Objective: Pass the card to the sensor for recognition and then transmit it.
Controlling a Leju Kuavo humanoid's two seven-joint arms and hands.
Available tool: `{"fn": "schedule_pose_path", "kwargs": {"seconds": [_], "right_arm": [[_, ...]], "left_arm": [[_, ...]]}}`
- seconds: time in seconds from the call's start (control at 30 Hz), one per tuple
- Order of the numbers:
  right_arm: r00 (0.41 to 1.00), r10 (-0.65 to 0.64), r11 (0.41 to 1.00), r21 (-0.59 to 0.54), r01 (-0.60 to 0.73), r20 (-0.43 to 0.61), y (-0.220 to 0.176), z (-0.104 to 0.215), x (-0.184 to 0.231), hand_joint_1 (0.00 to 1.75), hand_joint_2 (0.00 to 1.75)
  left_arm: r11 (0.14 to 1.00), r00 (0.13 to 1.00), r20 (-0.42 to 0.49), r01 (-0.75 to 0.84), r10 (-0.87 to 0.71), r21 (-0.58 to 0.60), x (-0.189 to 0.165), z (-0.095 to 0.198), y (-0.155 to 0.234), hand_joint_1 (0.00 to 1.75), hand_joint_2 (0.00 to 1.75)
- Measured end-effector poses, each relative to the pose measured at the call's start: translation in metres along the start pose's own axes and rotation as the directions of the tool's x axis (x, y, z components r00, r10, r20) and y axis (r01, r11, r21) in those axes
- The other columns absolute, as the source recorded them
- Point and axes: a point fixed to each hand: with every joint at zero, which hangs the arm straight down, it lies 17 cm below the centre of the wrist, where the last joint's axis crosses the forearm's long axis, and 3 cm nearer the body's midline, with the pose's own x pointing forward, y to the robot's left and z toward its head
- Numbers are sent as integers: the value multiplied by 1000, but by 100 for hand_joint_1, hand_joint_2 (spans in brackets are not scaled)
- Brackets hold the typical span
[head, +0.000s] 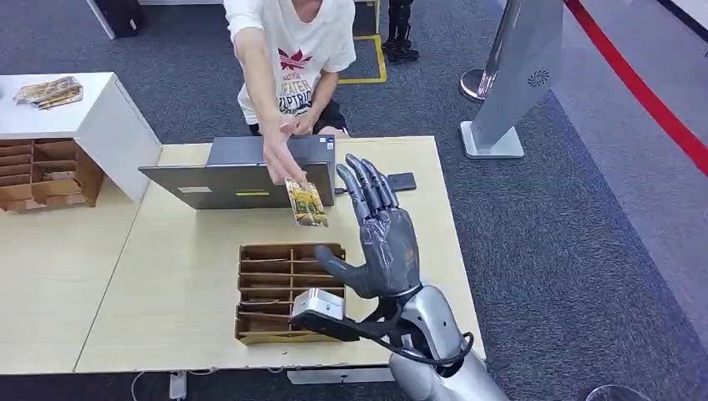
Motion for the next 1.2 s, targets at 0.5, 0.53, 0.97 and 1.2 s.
{"fn": "schedule_pose_path", "kwargs": {"seconds": [0.5, 0.53, 0.97, 1.2], "right_arm": [[998, 59, 997, 57, -57, -36, 23, -12, -15, 0, 175], [998, 58, 997, 59, -55, -38, 24, -12, -15, 0, 175], [995, 76, 991, 113, -69, -65, 43, -16, -26, 175, 175], [994, 77, 989, 132, -66, -80, 47, -13, -32, 175, 175]], "left_arm": [[999, 999, -7, -46, 46, -5, 0, 1, -5, 0, 0], [999, 999, -7, -47, 46, -5, 0, 1, -5, 0, 0], [999, 999, -8, -44, 44, 3, 0, 1, -3, 0, 0], [998, 998, -8, -55, 55, 5, 0, 1, -3, 0, 0]]}}
